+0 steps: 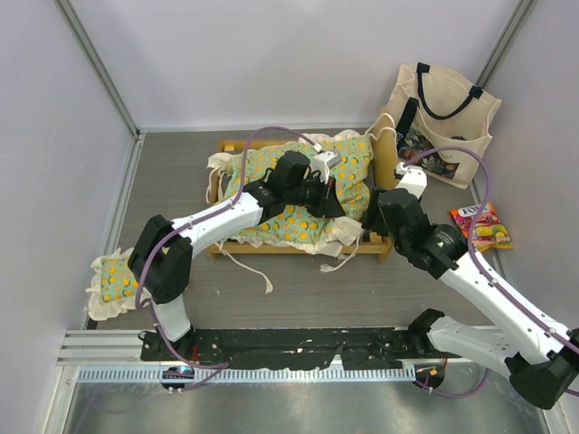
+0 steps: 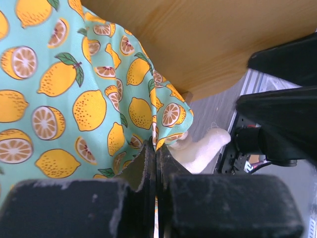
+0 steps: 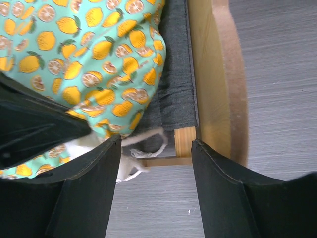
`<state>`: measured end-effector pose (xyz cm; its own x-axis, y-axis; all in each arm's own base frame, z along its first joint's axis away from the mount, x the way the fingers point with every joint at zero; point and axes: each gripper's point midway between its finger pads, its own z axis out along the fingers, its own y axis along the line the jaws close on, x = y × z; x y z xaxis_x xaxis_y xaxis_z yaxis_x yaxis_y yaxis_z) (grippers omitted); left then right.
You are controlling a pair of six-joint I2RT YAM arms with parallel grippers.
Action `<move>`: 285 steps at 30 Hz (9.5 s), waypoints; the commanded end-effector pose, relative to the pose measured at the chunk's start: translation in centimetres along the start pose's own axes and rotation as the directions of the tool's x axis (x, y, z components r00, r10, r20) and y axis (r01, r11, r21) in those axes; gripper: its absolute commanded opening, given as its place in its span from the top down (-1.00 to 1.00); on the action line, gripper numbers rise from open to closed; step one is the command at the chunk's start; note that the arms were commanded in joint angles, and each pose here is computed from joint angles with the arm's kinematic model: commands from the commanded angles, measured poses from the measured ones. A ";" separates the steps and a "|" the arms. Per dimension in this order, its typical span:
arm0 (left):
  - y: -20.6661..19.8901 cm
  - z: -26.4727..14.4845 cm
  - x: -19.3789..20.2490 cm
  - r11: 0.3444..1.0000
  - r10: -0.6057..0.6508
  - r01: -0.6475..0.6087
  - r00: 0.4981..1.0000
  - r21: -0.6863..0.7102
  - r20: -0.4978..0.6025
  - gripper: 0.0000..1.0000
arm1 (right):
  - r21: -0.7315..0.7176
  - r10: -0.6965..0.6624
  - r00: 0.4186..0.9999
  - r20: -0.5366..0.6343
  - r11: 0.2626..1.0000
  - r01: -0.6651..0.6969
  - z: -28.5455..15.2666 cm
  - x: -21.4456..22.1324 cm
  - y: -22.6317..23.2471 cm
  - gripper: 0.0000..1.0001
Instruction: Set up the pet bed
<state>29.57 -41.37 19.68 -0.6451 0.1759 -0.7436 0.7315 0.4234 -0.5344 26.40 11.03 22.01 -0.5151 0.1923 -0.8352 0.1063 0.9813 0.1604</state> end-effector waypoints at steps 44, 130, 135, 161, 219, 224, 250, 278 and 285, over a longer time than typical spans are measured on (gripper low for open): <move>-1.6 -4.8 -1.2 0.970 0.109 -0.099 0.994 -0.221 0.032 -0.42 | -0.066 -0.153 0.982 -0.110 0.987 0.147 10.5 -3.8 2.0 0.94; -7.0 3.4 22.0 0.957 0.121 -0.129 0.992 -0.261 -0.049 1.00 | -0.082 -0.022 0.996 -0.091 0.996 0.015 9.2 -3.7 0.2 0.96; -7.3 4.1 20.6 0.954 0.139 -0.137 0.990 -0.268 -0.012 1.00 | -0.087 -0.016 0.996 -0.087 0.996 0.008 9.0 -3.9 0.2 0.92; -4.9 -1.6 12.3 0.934 0.071 -0.023 0.990 -0.356 0.123 -0.32 | -0.175 0.217 0.933 -0.289 0.946 -0.274 -1.7 6.1 -1.8 -0.33; 1.2 0.8 -2.2 0.567 0.720 -0.662 0.687 -0.491 -0.095 1.00 | -0.168 0.184 0.888 -0.421 0.946 -0.276 0.7 13.5 -1.4 -0.27; 3.7 0.5 -3.5 0.487 0.726 -0.663 0.669 -0.568 -0.158 1.00 | -0.167 0.184 0.888 -0.422 0.947 -0.276 0.7 13.6 -1.4 -0.27; 8.2 1.4 1.8 0.422 0.580 -0.570 0.767 -0.705 -0.274 0.18 | -0.165 0.172 0.889 -0.424 0.951 -0.263 1.9 14.0 -0.3 -0.27; 2.2 -6.0 -2.3 0.634 0.387 -0.247 0.922 -0.733 0.025 -0.64 | -0.149 -0.016 0.899 -0.439 0.987 -0.056 5.7 18.8 2.2 0.18; 0.2 -8.0 -2.0 0.725 0.295 -0.127 0.945 -0.677 0.140 -0.66 | -0.136 -0.027 0.872 -0.488 0.990 -0.046 5.9 21.1 1.5 0.38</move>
<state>30.59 -35.12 21.90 -0.3277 0.3060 -0.8939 0.4711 0.8730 0.1261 20.66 16.06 2.14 -0.8645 0.1498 -0.4798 0.0243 0.9659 0.2578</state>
